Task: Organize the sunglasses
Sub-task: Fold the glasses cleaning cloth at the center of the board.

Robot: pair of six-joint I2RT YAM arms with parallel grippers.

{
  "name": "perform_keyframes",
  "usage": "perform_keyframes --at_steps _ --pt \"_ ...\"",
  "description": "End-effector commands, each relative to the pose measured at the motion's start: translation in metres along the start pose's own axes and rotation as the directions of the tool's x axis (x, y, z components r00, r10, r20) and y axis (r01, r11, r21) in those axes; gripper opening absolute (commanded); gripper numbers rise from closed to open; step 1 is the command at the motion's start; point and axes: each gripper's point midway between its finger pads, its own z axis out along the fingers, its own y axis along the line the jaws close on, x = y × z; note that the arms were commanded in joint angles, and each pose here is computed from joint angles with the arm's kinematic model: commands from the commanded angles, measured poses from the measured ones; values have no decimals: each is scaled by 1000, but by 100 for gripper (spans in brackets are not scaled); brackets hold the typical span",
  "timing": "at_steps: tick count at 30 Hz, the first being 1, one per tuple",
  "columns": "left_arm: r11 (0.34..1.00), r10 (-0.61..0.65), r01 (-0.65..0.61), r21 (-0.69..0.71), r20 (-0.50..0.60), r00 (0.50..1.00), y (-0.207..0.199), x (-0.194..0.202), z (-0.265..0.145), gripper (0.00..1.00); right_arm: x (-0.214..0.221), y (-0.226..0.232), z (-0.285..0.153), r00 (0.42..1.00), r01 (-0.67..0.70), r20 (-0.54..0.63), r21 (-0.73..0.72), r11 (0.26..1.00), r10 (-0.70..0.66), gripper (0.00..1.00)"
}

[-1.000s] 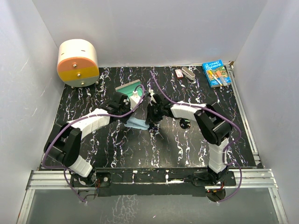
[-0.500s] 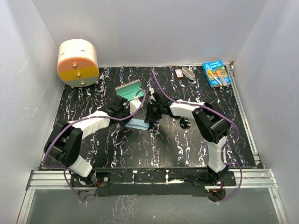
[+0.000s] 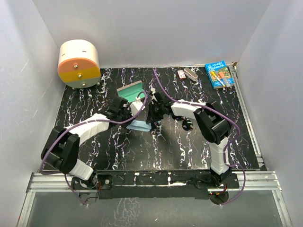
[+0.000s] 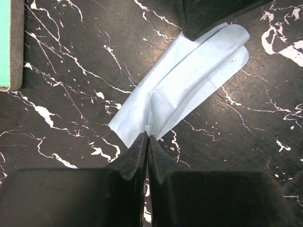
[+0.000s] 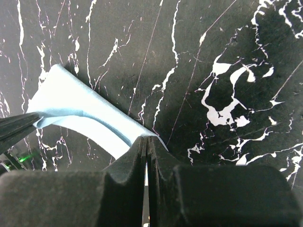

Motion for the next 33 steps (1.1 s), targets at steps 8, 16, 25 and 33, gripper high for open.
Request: perform_keyframes --at_steps 8,16,25,33 --pt "998 59 -59 3 31 998 -7 2 -20 0 9 -46 19 1000 -18 -22 163 986 22 8" --pt "998 70 -70 10 35 997 -9 4 -24 0 11 -49 19 999 -25 -27 181 983 30 8" --pt "995 85 -88 44 60 995 -15 -4 -32 0 14 -53 21 999 -36 -31 195 980 43 8" --pt "992 108 -111 60 56 993 -19 0 -34 0 16 -57 24 998 -47 -39 213 976 56 8"
